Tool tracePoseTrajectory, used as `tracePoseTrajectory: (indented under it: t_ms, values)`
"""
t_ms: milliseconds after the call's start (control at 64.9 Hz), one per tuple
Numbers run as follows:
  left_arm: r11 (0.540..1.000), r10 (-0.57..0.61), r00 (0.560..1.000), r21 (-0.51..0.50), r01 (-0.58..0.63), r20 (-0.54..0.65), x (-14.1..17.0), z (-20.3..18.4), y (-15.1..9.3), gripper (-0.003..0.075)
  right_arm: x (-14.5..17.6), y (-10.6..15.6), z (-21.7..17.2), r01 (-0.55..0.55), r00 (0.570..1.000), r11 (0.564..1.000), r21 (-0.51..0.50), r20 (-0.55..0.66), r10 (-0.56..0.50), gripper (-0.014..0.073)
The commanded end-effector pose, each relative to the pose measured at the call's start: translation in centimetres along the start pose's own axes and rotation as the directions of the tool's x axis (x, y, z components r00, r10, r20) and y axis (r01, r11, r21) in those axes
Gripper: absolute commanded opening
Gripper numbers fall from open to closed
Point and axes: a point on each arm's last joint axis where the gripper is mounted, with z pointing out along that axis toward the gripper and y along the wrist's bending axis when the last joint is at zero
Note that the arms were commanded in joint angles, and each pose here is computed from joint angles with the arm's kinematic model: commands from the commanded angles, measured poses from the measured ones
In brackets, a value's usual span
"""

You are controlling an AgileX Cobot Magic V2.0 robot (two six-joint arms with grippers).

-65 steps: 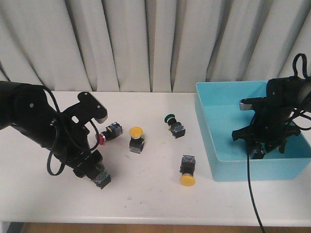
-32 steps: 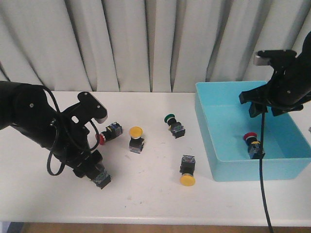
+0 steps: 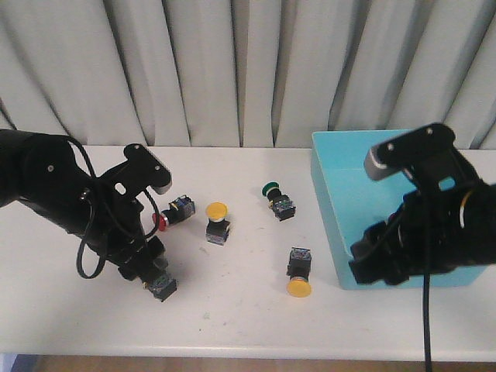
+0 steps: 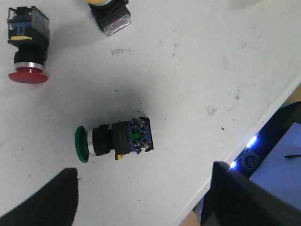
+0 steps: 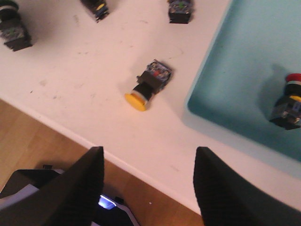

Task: Pick red and yellow buttons and place in box
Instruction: 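Lower the red button into the box, open the right gripper, withdraw, then grasp the yellow mushroom button with the left gripper and lift it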

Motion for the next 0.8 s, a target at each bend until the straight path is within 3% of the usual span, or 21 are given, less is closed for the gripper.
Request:
tracePoseTrajectory:
  t_ms: [0,185,416,493,616,786]
  values:
    - [1.000,-0.013,0.996,-0.023,0.015,0.091,-1.1,-1.4,0.0,0.0566,0.7,0.8,-1.0,0.047,0.993,0.999,-0.008,0.106,-0.046,0.0426]
    - [0.998,-0.065,0.989,-0.007,0.066,0.131,-1.8,0.6,0.3,0.0566,2.8,1.0,-0.6,0.056,0.995,0.998,-0.015,0.081,-0.055,0.0426]
    - [0.995,-0.097,0.978,0.015,0.096,0.184,-4.4,3.2,-1.1,0.0566,2.5,1.0,-0.7,0.056,0.992,0.998,-0.013,0.114,-0.054,0.0414]
    - [0.987,-0.159,0.964,0.028,0.157,0.211,-5.7,3.9,-1.3,0.0566,2.4,1.0,-0.7,0.056,0.990,0.998,-0.012,0.130,-0.054,0.0407]
    - [0.965,-0.261,0.937,0.042,0.258,0.231,-7.7,4.9,-0.6,0.0566,2.3,1.0,-0.7,0.056,0.989,0.998,-0.011,0.140,-0.054,0.0395]
    - [0.952,-0.295,0.923,-0.002,0.305,0.246,-10.0,6.7,0.7,0.0566,2.3,1.0,-0.7,0.056,0.989,0.998,-0.011,0.140,-0.054,0.0382]
